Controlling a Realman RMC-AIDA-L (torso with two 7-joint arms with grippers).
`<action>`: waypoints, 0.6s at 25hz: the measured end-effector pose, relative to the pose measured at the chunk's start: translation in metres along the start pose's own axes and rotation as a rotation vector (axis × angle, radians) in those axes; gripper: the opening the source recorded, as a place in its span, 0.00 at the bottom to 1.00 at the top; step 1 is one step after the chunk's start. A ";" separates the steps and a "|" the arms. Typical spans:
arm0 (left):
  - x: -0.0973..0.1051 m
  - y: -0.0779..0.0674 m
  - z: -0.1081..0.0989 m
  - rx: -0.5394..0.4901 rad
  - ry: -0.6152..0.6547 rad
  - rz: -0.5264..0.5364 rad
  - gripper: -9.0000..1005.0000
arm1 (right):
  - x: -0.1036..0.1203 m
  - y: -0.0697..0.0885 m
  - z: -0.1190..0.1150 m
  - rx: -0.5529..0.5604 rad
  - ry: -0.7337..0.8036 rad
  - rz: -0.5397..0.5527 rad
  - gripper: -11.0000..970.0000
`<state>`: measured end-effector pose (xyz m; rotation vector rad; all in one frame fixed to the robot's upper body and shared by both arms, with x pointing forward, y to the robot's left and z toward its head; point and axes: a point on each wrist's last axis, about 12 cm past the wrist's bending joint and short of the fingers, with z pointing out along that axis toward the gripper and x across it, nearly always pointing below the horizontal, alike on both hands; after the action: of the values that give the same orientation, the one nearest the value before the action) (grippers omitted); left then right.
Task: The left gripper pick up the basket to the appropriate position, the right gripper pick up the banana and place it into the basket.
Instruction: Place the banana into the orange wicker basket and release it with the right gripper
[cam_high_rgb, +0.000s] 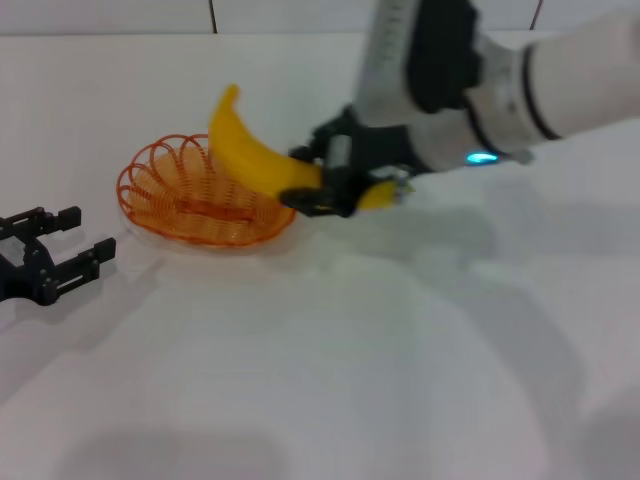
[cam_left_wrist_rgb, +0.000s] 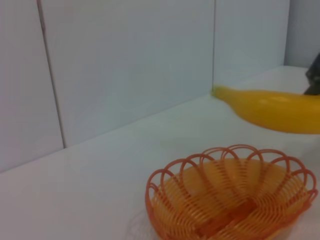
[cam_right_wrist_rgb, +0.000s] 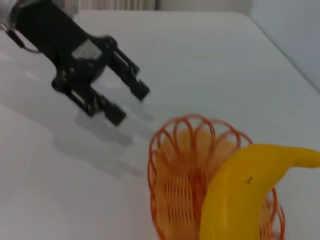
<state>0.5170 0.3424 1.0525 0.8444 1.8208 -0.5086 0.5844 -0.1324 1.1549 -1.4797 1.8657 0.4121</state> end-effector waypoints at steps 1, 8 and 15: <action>0.000 0.000 0.000 0.000 0.000 0.000 0.62 | -0.008 0.000 0.006 0.007 -0.006 -0.017 0.49; -0.001 0.001 0.001 -0.001 -0.002 0.001 0.62 | -0.037 0.004 0.044 0.040 -0.002 -0.094 0.49; -0.003 0.001 0.002 0.002 -0.004 0.005 0.62 | -0.044 0.014 0.073 0.036 0.055 -0.137 0.49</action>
<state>0.5198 0.3408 1.0541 0.8489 1.8143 -0.5087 0.5995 -0.0509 1.1323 -1.5976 1.7909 0.2737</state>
